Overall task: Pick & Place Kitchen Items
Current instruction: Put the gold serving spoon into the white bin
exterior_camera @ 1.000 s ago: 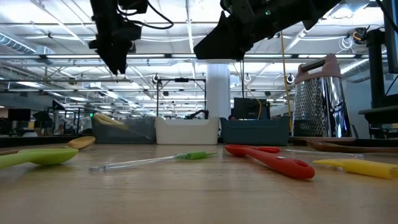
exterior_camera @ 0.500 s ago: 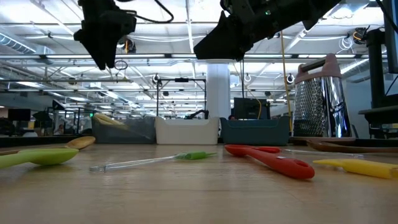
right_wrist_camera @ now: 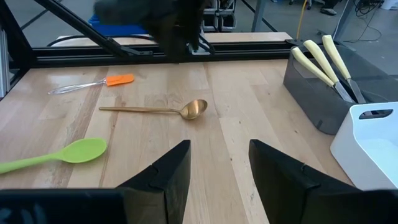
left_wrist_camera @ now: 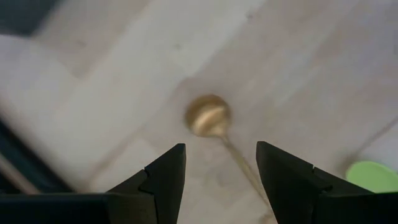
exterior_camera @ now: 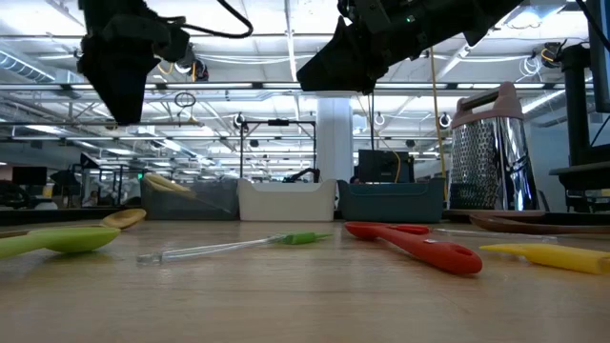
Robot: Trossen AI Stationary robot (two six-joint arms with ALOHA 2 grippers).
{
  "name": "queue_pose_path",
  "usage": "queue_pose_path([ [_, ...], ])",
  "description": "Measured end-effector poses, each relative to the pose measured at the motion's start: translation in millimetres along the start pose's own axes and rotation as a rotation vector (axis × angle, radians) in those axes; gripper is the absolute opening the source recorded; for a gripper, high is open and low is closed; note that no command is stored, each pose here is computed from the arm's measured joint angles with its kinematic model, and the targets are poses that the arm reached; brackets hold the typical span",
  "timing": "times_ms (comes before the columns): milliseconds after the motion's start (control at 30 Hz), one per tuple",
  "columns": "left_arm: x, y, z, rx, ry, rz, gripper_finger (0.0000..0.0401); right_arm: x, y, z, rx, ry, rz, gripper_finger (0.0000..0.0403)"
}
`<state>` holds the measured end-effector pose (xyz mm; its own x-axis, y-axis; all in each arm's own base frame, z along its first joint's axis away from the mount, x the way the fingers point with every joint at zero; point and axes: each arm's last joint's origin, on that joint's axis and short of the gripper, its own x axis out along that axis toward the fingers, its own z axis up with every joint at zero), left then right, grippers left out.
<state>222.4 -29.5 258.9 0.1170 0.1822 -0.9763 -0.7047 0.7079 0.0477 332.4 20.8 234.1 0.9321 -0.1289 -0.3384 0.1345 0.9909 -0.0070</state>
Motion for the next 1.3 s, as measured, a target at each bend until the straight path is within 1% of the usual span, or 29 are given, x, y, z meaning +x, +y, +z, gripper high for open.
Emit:
queue_pose_path([
  [100,11,-7,-11,-0.007,0.012,-0.031,0.0202,0,0,-1,-0.001,0.006,0.0,0.0155],
  [200,21,-11,-19,-0.043,0.011,-0.043,0.0202,0,0,0,-0.001,0.006,0.0,0.0155],
  [433,41,-9,-41,-0.158,0.043,0.023,0.0202,0,0,-1,-0.001,0.006,0.0,0.0155],
  [567,51,-7,-51,-0.199,0.051,0.047,0.0202,0,0,-1,-0.001,0.006,0.0,0.0155],
  [867,67,-13,-64,-0.179,0.029,-0.036,0.0202,0,0,-1,-0.001,0.006,-0.001,0.0155],
  [1100,69,-15,-68,-0.188,0.022,-0.04,0.0202,0,0,-1,-0.001,0.006,-0.002,0.0155],
  [1300,68,-20,-67,-0.194,-0.008,-0.091,0.0202,0,0,-1,-0.001,0.006,-0.003,0.0155],
])
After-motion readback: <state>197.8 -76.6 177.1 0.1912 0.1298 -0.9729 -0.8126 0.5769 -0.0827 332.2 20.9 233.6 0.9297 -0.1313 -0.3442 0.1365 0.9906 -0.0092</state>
